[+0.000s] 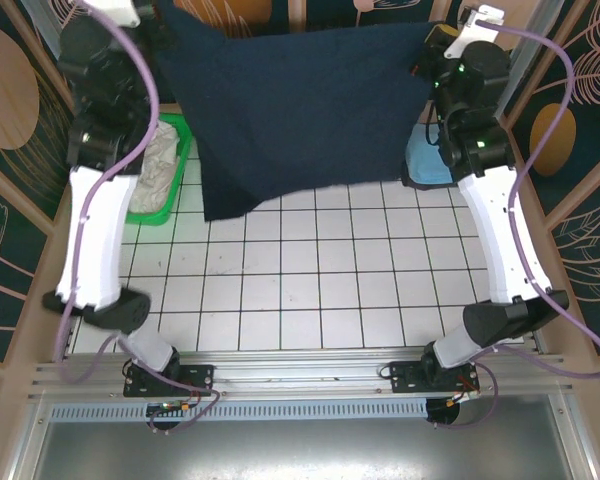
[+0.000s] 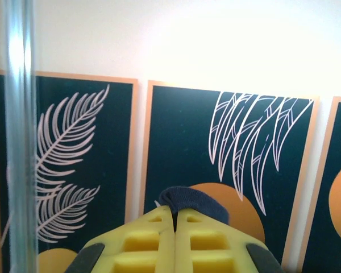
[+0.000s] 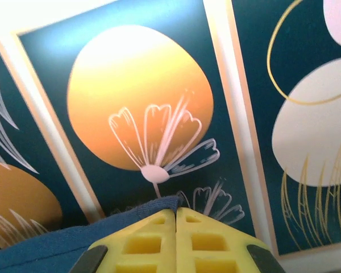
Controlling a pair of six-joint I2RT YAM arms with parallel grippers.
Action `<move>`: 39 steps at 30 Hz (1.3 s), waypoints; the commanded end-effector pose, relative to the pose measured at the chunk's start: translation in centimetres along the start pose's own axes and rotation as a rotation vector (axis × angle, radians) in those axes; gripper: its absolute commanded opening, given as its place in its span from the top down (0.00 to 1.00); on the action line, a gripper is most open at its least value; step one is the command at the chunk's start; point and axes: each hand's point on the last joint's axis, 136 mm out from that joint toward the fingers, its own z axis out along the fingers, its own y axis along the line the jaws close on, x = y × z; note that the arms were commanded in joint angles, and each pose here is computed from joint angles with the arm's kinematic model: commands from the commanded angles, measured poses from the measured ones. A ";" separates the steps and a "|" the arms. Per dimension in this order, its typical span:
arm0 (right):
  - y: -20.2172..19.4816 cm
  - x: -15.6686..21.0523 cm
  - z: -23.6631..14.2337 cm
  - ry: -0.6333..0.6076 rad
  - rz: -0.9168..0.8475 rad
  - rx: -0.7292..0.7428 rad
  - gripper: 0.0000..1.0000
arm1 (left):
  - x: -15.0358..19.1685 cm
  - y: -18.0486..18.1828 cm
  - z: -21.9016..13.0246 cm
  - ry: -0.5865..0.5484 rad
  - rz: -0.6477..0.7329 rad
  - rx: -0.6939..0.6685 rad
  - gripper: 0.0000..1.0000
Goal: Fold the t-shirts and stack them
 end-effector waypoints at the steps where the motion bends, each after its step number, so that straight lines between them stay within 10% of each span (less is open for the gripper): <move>1: 0.6 0.9 -2.0 0.021 0.024 -0.070 1.00 | -1.3 1.0 -3.9 -0.075 -0.050 0.058 1.00; 5: -0.5 7.5 -6.5 0.136 0.065 -0.143 1.00 | 3.9 2.7 -9.6 0.020 -0.131 0.117 1.00; 10: -6.4 20.4 -13.4 0.401 0.123 0.015 1.00 | 20.6 2.9 -17.0 0.378 -0.320 0.213 1.00; 16: -13.6 32.3 -21.7 0.711 0.184 0.317 1.00 | 35.5 6.8 -25.0 0.787 -0.459 -0.012 1.00; 20: -14.7 33.5 -23.3 0.754 0.206 0.386 0.99 | 36.5 7.9 -26.1 0.834 -0.459 -0.080 0.98; 23: -14.3 32.7 -23.1 0.757 0.204 0.374 0.62 | 35.5 8.6 -26.3 0.804 -0.451 -0.097 0.68; 32: -6.7 28.5 -20.3 0.713 0.232 0.055 0.53 | 36.0 6.9 -25.2 0.781 -0.443 0.002 0.52; 39: -1.3 38.2 -16.3 0.891 0.119 -0.044 0.46 | 44.7 3.3 -20.8 0.971 -0.316 0.034 0.53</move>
